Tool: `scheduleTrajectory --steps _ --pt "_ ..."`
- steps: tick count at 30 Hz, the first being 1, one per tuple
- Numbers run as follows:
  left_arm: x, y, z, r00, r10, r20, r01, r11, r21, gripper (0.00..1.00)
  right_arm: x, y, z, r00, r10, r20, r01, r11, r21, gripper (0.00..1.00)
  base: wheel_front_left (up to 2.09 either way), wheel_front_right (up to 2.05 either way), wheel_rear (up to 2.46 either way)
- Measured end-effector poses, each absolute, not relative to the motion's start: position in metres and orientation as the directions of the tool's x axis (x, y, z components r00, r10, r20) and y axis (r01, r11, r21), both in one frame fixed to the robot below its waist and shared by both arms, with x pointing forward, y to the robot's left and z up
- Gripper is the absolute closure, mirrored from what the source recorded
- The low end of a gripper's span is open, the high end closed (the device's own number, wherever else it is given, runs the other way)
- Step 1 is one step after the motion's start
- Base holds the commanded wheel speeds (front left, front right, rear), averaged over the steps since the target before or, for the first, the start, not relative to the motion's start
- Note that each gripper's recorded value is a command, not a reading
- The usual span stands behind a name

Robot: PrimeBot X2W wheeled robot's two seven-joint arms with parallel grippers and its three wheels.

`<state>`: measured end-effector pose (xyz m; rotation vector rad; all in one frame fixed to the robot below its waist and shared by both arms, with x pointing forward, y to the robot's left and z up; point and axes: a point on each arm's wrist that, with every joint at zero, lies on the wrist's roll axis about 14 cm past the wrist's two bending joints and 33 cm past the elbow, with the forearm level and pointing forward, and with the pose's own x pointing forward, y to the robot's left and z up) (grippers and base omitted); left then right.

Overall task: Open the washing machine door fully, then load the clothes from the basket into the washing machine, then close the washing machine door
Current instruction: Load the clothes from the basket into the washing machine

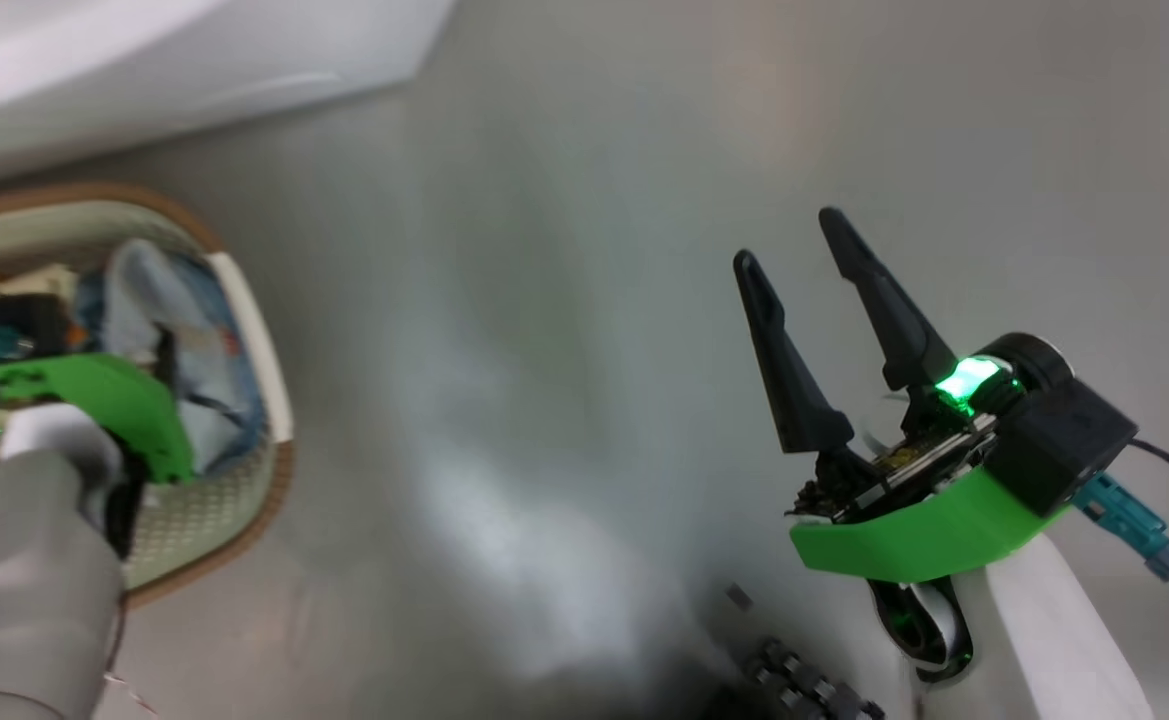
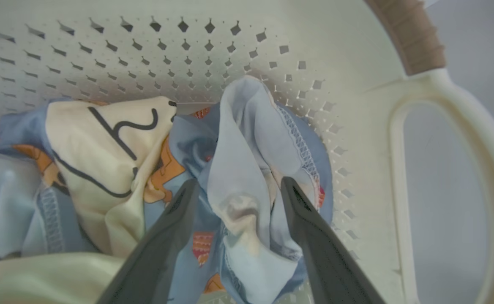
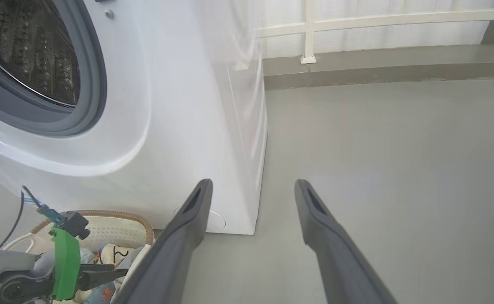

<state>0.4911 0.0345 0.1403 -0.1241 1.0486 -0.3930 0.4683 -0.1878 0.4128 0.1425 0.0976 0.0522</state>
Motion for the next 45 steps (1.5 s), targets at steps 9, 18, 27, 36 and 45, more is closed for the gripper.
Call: scheduleTrajectory --steps 9,18,27,36,45 --pt "0.482 0.031 0.086 0.346 -0.331 -0.878 0.195 0.941 -0.278 0.0 0.465 -0.205 0.386 0.986 0.012 -0.168 0.01 0.992 0.126 0.0 0.0 0.0 0.0" --pt "0.477 0.023 0.066 0.295 -0.325 -0.898 0.17 0.943 -0.286 1.0 0.462 -0.207 0.37 0.977 0.005 -0.213 0.02 0.993 0.117 0.0 0.0 0.0 0.0" --pt "0.479 0.029 0.067 0.304 -0.307 -0.902 0.162 0.95 -0.268 1.0 0.465 -0.205 0.372 0.98 0.013 -0.201 0.011 0.993 0.121 0.0 0.0 0.0 0.0" --pt "0.484 0.041 0.086 0.394 -0.284 -0.874 0.143 0.958 -0.247 1.0 0.468 -0.205 0.38 0.984 0.016 -0.175 0.005 0.993 0.12 0.0 0.0 0.0 0.0" --pt "0.486 0.045 0.131 0.537 -0.286 -0.793 0.149 0.958 -0.245 1.0 0.469 -0.202 0.391 0.988 0.026 -0.152 -0.013 0.996 0.085 0.0 0.0 0.0 0.0"
